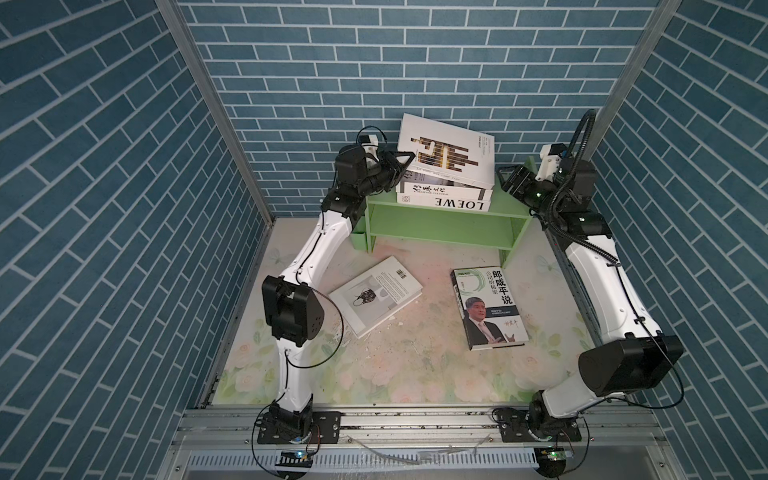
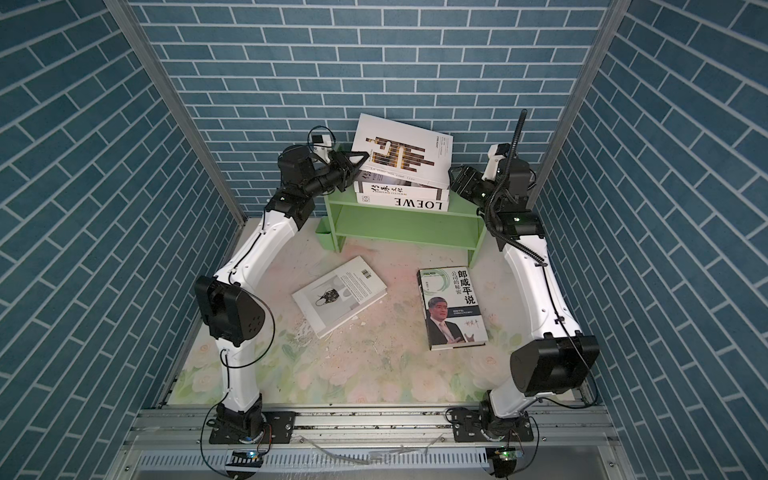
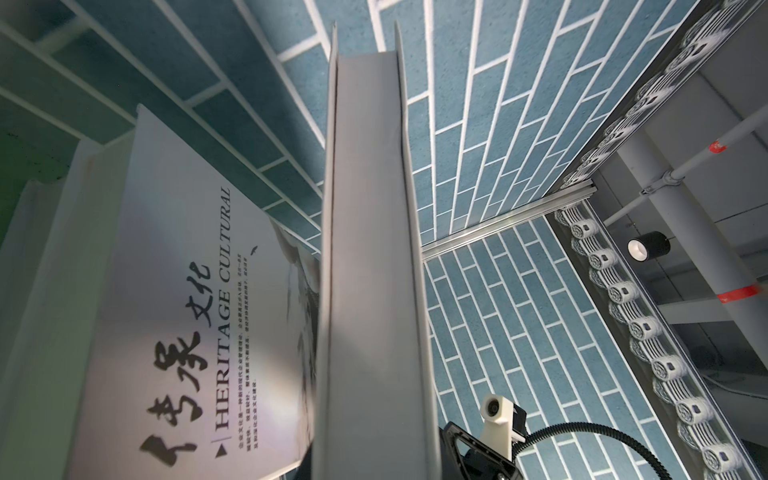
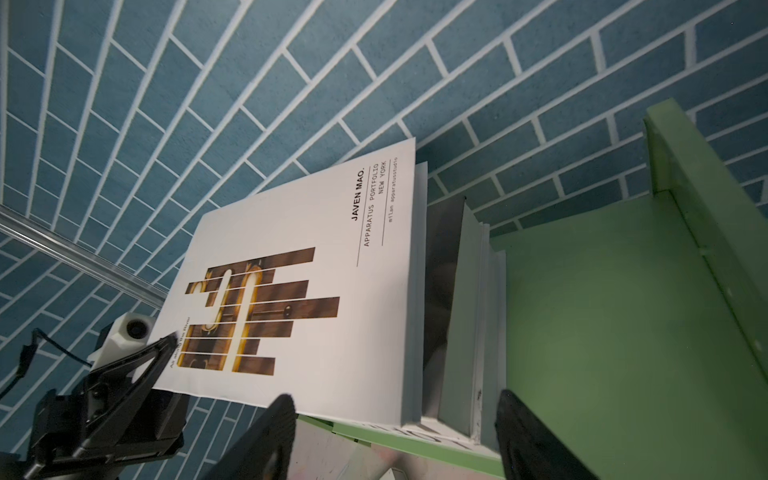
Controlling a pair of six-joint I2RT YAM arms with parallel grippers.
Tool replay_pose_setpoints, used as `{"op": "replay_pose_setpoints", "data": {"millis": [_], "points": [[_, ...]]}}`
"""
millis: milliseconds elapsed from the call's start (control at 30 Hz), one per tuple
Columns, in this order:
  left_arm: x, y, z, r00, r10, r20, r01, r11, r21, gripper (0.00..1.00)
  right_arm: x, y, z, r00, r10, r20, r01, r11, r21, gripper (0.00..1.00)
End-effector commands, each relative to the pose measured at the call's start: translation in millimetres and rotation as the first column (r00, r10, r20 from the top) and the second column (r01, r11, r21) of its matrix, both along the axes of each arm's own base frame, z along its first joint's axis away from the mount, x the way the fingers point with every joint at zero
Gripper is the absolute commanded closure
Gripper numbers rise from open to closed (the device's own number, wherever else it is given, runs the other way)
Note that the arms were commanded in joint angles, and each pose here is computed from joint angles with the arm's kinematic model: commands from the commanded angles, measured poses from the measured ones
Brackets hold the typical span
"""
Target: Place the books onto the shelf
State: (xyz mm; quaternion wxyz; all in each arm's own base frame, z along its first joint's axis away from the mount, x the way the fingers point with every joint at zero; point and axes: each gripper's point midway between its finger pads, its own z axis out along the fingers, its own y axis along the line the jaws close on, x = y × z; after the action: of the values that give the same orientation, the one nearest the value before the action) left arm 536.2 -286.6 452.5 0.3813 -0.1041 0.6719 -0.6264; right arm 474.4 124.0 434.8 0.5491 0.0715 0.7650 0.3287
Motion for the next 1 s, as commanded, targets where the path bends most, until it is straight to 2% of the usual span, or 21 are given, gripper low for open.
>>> {"op": "replay_pose_setpoints", "data": {"millis": [0,433,967], "points": [[-3.2,-1.8,17.9,0.999,-0.007,0.038,0.008,1.000,-0.019,0.77,3.8,2.5,7.7,0.999,-0.003,0.033,0.005,0.999,-0.052,0.24],[3.0,-7.7,6.6,1.000,-0.015,-0.024,0.014,1.000,-0.027,0.77,29.8,7.3,31.3,0.997,-0.018,0.079,0.027,0.994,-0.109,0.22],[7.5,-8.8,-2.3,0.998,-0.007,-0.061,0.005,1.000,-0.018,0.76,51.8,23.5,-6.6,1.000,-0.008,-0.004,0.007,0.986,-0.166,0.22]]}}
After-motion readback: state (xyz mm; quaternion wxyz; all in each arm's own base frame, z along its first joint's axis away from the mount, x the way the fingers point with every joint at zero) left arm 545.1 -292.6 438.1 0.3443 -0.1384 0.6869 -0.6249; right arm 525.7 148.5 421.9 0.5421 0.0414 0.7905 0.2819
